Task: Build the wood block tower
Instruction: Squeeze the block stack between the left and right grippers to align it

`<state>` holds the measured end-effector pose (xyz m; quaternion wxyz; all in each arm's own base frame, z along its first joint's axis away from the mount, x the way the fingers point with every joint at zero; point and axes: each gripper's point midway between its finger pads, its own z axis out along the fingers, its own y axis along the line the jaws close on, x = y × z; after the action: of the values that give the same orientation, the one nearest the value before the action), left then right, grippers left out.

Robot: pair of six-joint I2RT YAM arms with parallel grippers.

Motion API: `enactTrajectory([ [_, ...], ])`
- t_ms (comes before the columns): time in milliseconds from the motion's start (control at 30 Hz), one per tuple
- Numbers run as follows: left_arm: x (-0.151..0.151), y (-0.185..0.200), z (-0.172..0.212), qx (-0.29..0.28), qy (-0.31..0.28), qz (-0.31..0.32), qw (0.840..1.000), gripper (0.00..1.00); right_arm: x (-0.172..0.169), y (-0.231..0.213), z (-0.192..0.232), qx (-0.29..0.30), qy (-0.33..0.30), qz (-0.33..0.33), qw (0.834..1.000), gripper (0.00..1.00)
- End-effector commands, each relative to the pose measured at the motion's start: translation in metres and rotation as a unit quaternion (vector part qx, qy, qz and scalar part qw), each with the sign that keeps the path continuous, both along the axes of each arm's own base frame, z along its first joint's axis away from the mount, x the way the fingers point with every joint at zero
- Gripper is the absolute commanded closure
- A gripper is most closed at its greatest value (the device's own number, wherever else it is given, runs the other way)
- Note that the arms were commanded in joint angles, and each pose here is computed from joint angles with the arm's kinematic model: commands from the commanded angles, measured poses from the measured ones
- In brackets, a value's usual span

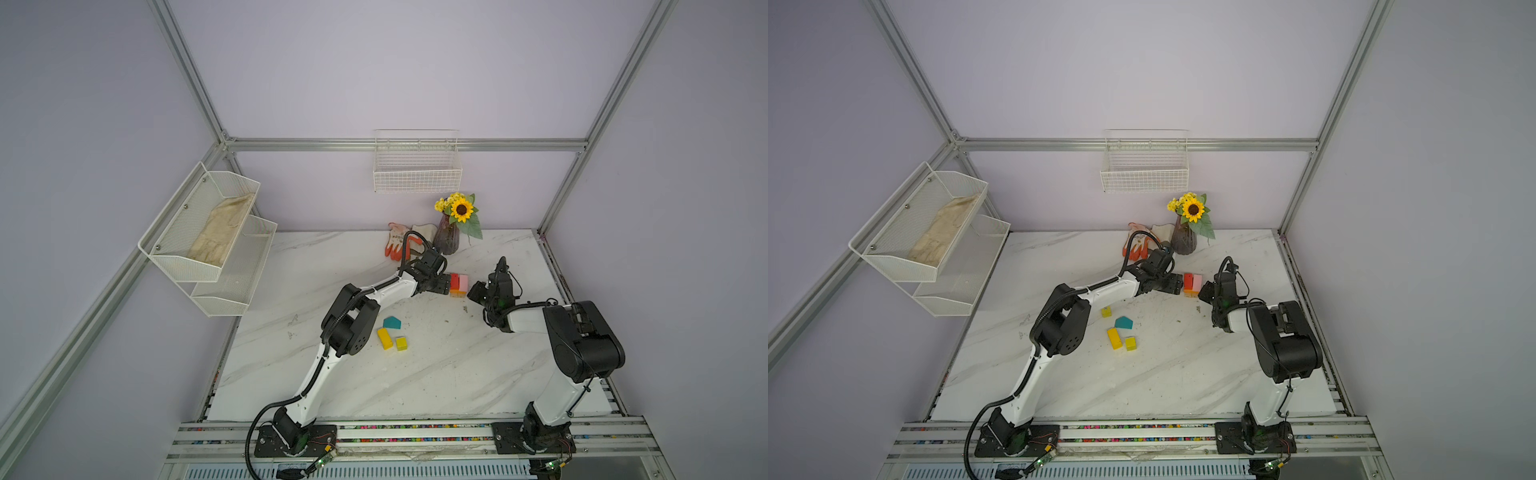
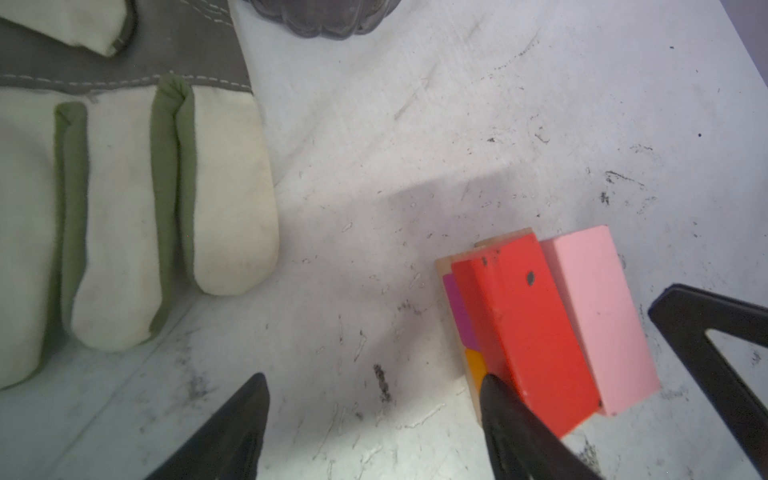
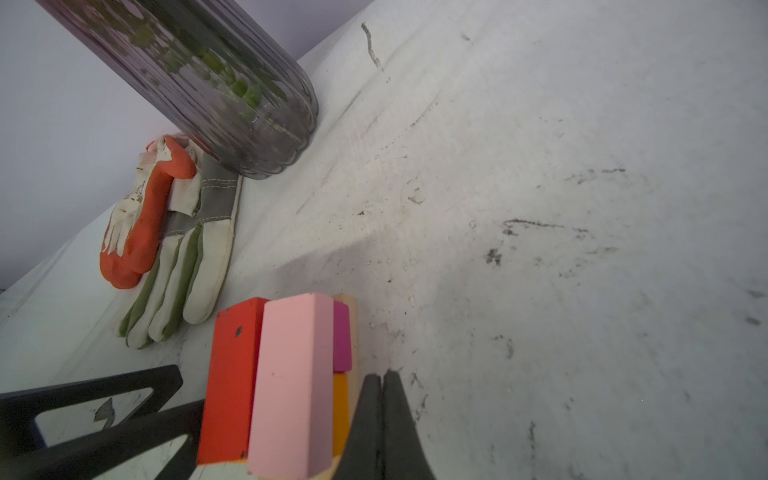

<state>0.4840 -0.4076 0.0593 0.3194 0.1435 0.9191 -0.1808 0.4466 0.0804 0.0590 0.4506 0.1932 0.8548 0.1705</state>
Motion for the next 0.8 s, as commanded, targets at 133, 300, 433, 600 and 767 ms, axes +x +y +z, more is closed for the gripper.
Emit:
enactTrajectory([
  [133, 0.032, -0.010, 0.054, -0.028, -0.061, 0.002, 0.998, 0.21, 0.010, 0.003, -0.002, -0.011, 0.002, 0.008, 1.000, 1.00],
  [300, 0.035, -0.012, 0.052, -0.030, -0.062, 0.000, 0.998, 0.21, 0.015, 0.007, -0.004, -0.012, 0.002, 0.021, 1.000, 1.00],
  [433, 0.036, -0.012, 0.050, -0.031, -0.059, -0.001, 0.998, 0.21, 0.017, 0.009, -0.002, -0.011, -0.003, 0.028, 1.000, 1.00],
  [600, 0.036, -0.010, 0.048, -0.029, -0.058, 0.001, 0.998, 0.21, 0.019, 0.012, -0.002, -0.011, -0.005, 0.036, 0.999, 1.00],
  [767, 0.036, -0.011, 0.049, -0.032, -0.057, 0.000, 0.998, 0.21, 0.019, 0.013, -0.003, -0.011, -0.004, 0.039, 0.999, 1.00],
])
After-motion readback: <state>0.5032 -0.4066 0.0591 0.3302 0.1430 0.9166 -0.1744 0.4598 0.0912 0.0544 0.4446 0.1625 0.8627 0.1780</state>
